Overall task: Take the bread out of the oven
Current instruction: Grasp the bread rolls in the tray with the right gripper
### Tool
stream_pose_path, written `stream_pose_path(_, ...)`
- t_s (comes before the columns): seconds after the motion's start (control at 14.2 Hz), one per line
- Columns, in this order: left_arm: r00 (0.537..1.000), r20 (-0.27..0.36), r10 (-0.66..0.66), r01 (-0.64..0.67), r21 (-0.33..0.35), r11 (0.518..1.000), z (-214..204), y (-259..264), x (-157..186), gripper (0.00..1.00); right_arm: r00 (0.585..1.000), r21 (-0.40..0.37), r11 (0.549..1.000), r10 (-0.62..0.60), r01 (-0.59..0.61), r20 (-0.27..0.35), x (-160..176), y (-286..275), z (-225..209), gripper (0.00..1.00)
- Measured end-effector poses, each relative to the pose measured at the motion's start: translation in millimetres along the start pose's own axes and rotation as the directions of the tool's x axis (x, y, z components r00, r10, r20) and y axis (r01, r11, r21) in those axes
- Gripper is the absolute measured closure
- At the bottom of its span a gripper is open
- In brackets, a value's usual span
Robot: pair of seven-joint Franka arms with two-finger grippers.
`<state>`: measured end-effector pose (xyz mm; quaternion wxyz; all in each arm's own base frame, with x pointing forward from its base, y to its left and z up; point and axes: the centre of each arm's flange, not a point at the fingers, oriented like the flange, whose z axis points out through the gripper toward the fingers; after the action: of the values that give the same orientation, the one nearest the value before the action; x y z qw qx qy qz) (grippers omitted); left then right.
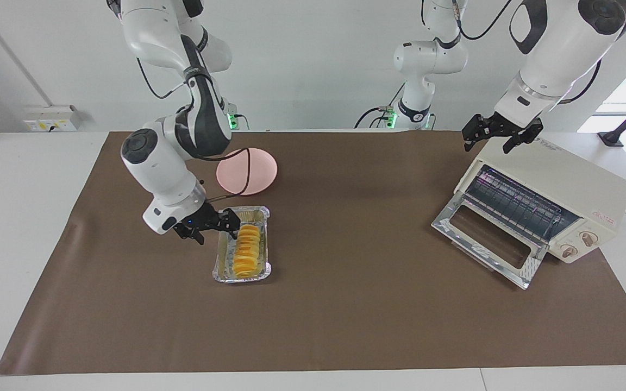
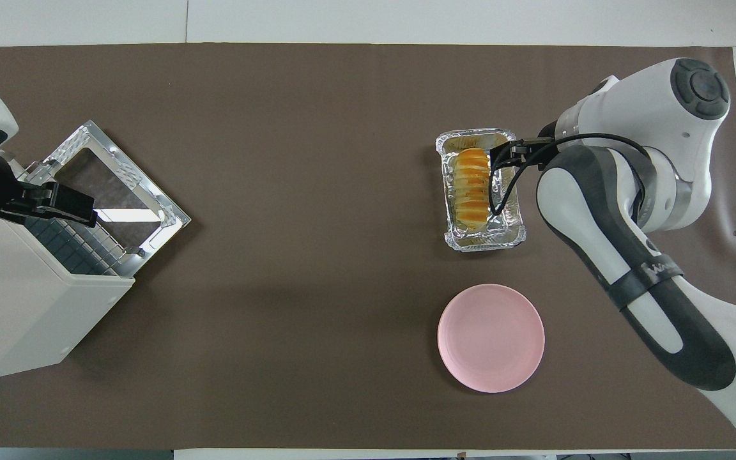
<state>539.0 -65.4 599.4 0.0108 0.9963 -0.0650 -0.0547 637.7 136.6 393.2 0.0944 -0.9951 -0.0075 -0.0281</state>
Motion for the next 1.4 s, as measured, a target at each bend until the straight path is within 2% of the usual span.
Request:
stream_pose_path(0.14,1.0,0.0,-0.009,0.009,-0.001,1.0,0,-5,0,0.0,1.0,-0.006,1.0,0.014,-0.014,-0.005,-3,-24,21,0.0)
stream_pose_path(0.35,1.0,0.0,-0.017,0.017,-0.002,1.0,0,-9,0,0.0,0.999,-0.009,0.999,0.034,-0.034,0.0,-3,-12,57,0.0)
stream_pose_path(0.56,1.0,0.0,-0.016,0.016,-0.002,1.0,0,-9,0,0.0,0.999,-0.013,0.999,0.045,-0.045,0.007,-8,-4,73,0.04)
stream_pose_path(0.63,1.0,0.0,-0.016,0.016,-0.002,1.0,0,-9,0,0.0,0.999,-0.014,0.999,0.046,-0.046,0.006,-11,-4,77,0.09)
stream_pose_path(0.84,1.0,0.0,-0.016,0.016,-0.002,1.0,0,-9,0,0.0,0.998,-0.016,0.998,0.054,-0.054,0.012,-15,-2,84,0.13)
stream_pose_path(0.91,1.0,0.0,-0.016,0.016,-0.002,1.0,0,-9,0,0.0,0.998,-0.017,0.998,0.056,-0.056,0.016,-16,-2,85,0.19)
stream_pose_path(0.98,1.0,0.0,-0.016,0.016,-0.002,1.0,0,-9,0,0.0,0.998,-0.018,0.998,0.057,-0.056,0.02,-17,-1,87,0.2)
stream_pose_path(1.05,1.0,0.0,-0.016,0.016,-0.002,1.0,0,-9,0,0.0,0.998,-0.019,0.998,0.057,-0.057,0.024,-19,-1,88,0.27)
stream_pose_path(1.33,1.0,0.0,-0.016,0.016,-0.002,1.0,0,-9,0,0.0,0.998,-0.021,0.998,0.054,-0.053,0.036,-19,-3,82,0.76)
stream_pose_path(1.4,1.0,0.0,-0.016,0.016,-0.002,1.0,0,-9,0,0.0,0.998,-0.022,0.998,0.052,-0.051,0.048,-18,-5,76,0.81)
